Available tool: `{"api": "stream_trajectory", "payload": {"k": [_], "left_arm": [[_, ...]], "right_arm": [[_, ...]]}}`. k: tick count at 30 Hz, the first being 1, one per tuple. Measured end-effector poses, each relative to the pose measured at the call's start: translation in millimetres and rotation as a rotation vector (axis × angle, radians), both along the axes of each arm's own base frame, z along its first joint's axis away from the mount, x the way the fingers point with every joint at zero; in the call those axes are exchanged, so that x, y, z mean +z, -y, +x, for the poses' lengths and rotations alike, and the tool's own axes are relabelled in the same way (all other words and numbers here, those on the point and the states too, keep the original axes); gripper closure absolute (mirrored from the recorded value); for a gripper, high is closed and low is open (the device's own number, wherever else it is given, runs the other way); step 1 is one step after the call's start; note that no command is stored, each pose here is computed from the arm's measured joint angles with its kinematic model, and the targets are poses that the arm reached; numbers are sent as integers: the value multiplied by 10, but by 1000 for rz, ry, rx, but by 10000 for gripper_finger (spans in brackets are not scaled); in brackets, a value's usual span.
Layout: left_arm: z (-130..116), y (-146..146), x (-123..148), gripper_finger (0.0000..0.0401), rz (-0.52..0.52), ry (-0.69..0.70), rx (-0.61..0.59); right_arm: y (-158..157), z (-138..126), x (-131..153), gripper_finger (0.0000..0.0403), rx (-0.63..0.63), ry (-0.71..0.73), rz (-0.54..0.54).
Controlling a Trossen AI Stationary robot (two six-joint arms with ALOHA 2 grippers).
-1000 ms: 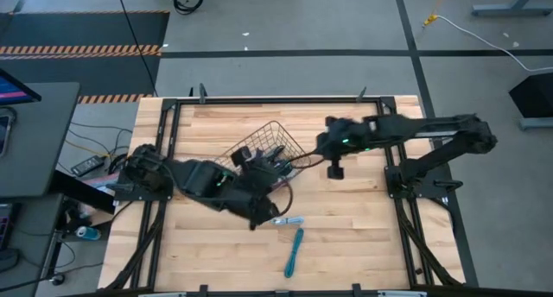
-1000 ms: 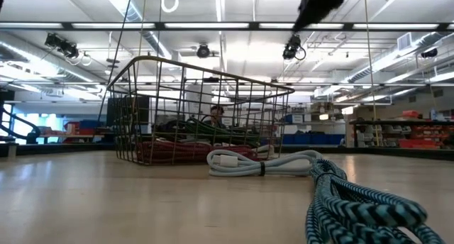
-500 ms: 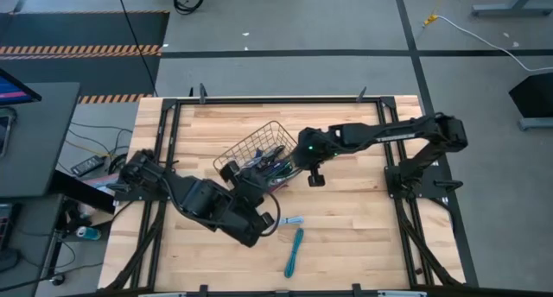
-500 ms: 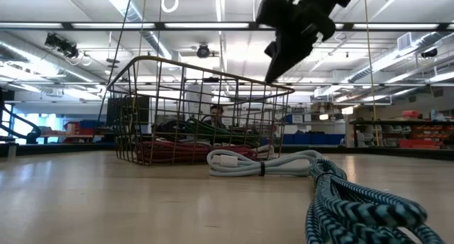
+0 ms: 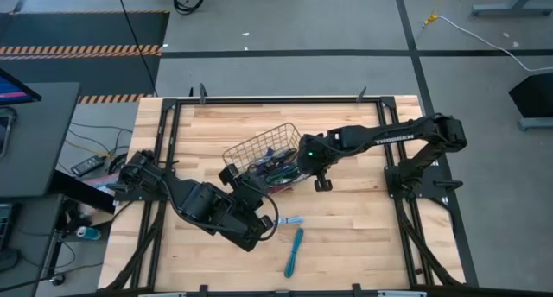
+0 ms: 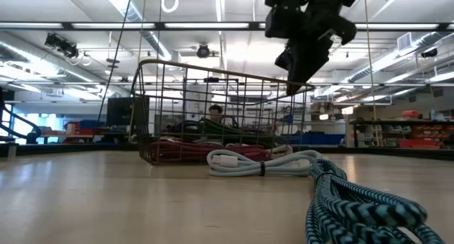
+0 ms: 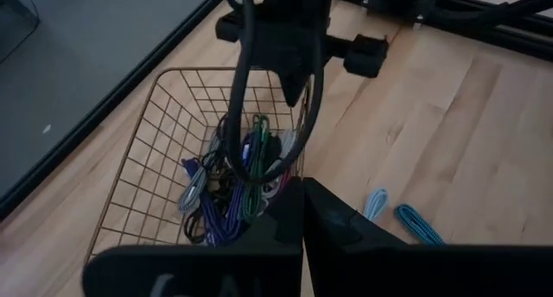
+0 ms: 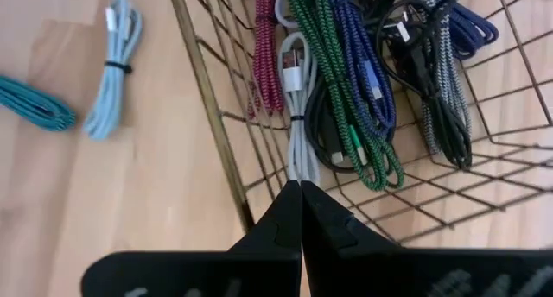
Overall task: Pick and place USB-C Cables
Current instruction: Adjust the gold wire basket
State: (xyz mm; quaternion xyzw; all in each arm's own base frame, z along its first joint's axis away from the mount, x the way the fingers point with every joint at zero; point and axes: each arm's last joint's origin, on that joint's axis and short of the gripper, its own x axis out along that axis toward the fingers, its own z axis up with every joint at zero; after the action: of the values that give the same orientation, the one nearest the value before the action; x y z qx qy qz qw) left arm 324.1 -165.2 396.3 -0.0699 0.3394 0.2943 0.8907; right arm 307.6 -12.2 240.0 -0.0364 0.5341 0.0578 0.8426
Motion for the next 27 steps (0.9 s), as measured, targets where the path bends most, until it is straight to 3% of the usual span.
{"api": "stream_trajectory", "payload": {"k": [7,13,17,22,27], "left_arm": [[-15,-12,-8,398,13,-21,-1],[-33,-21,-16,399,25,-42,-1],[-43,-28,-20,399,32,-55,-1],[-42,-31,-20,399,33,-55,0],[-45,-27,-19,399,32,-54,-1]], "right_arm": [[-230,-85,114,403,-45,8,55],[-561,-42,185,403,6,85,93],[-752,12,392,403,83,185,10],[-771,93,686,403,108,294,39],[-786,183,661,403,123,334,47]]}}
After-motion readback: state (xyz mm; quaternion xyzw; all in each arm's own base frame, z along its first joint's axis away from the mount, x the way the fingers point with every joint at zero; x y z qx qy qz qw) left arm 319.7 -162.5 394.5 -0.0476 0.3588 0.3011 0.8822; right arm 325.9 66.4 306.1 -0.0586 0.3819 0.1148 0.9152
